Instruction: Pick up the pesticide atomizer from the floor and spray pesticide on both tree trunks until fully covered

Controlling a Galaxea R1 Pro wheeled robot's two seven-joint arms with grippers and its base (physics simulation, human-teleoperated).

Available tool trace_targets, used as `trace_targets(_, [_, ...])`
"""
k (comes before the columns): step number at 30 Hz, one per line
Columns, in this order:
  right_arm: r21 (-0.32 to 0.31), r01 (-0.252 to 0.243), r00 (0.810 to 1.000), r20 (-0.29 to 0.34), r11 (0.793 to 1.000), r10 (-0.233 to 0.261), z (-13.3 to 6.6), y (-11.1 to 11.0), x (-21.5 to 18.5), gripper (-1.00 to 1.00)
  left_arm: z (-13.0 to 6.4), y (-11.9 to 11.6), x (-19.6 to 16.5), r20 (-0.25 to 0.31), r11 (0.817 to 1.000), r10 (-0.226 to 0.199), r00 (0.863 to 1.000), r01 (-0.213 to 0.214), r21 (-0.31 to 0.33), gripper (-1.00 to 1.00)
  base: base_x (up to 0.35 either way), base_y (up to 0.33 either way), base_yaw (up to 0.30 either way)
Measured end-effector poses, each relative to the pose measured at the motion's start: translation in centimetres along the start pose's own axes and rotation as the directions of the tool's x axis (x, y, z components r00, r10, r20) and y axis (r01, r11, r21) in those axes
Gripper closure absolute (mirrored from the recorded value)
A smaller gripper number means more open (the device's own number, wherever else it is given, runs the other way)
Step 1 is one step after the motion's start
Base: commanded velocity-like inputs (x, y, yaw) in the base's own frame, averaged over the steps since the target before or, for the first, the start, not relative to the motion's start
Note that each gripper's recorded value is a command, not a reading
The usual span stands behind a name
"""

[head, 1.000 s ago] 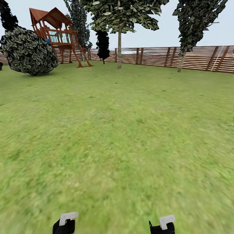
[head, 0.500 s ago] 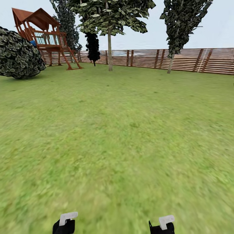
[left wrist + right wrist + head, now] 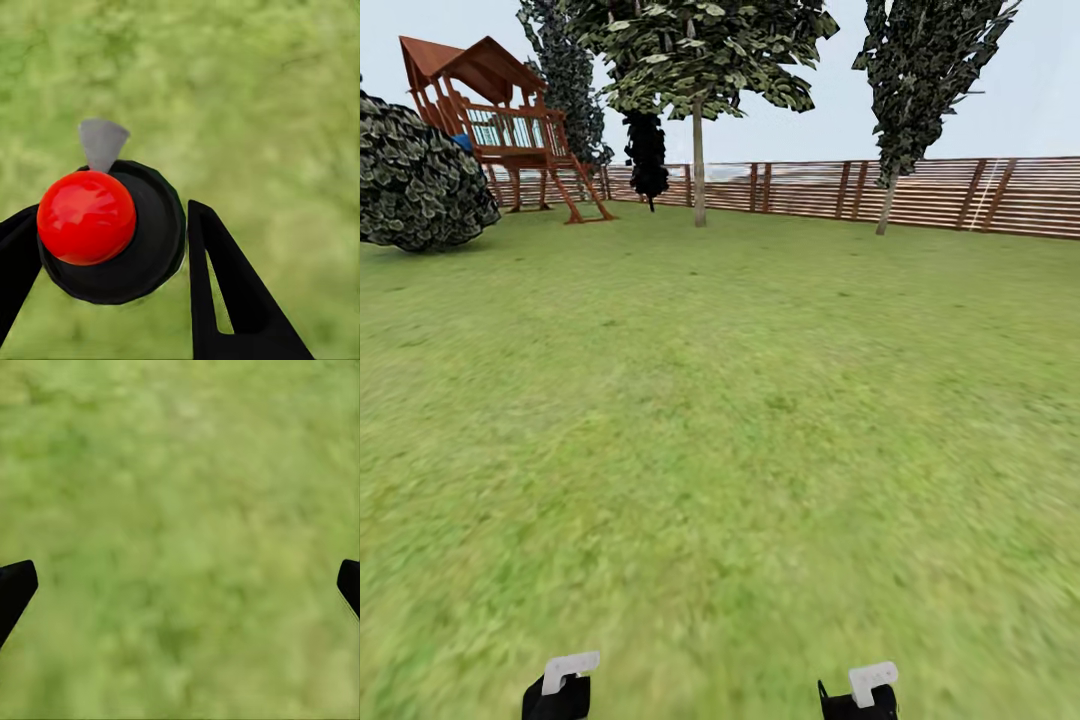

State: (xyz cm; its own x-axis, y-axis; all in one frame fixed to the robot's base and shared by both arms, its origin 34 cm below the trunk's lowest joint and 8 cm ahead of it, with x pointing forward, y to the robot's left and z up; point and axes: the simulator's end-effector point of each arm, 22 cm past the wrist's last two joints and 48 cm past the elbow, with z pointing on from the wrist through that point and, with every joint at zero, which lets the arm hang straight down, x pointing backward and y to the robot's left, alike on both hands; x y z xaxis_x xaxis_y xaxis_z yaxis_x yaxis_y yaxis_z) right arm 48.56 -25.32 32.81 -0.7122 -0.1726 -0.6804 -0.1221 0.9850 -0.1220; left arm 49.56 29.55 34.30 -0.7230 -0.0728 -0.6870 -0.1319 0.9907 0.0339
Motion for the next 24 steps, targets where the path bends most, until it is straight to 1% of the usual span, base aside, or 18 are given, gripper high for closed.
trace_targets(6, [0.001, 0.002, 1.000, 0.009, 1.000, -0.002, -0.05, -0.10, -0.44, -1.00, -0.07, -0.02, -0.45, 0.009, 1.000, -0.001, 1.000, 0.001, 0.001, 1.00, 0.338, 0.064, -0.024])
trace_targets(12, [0.001, 0.002, 1.000, 0.016, 1.000, -0.002, -0.09, -0.16, -0.78, -1.00, -0.13, -0.05, -0.79, 0.016, 1.000, -0.002, 1.000, 0.002, 0.001, 1.00, 0.338, 0.004, -0.161])
trace_targets(17, [0.001, 0.002, 1.000, 0.017, 1.000, -0.002, -0.09, -0.13, -0.82, -1.00, -0.13, -0.04, -0.83, 0.017, 1.000, -0.002, 1.000, 0.002, 0.001, 1.00, 0.338, 0.000, -0.015])
trace_targets(24, [-0.008, 0.002, 1.000, 0.000, 1.000, -0.002, -0.31, 0.23, -0.03, -1.00, -0.13, -0.05, -0.83, 0.017, 1.000, -0.002, 1.000, 0.002, 0.001, 1.00, 0.338, 0.000, 0.000])
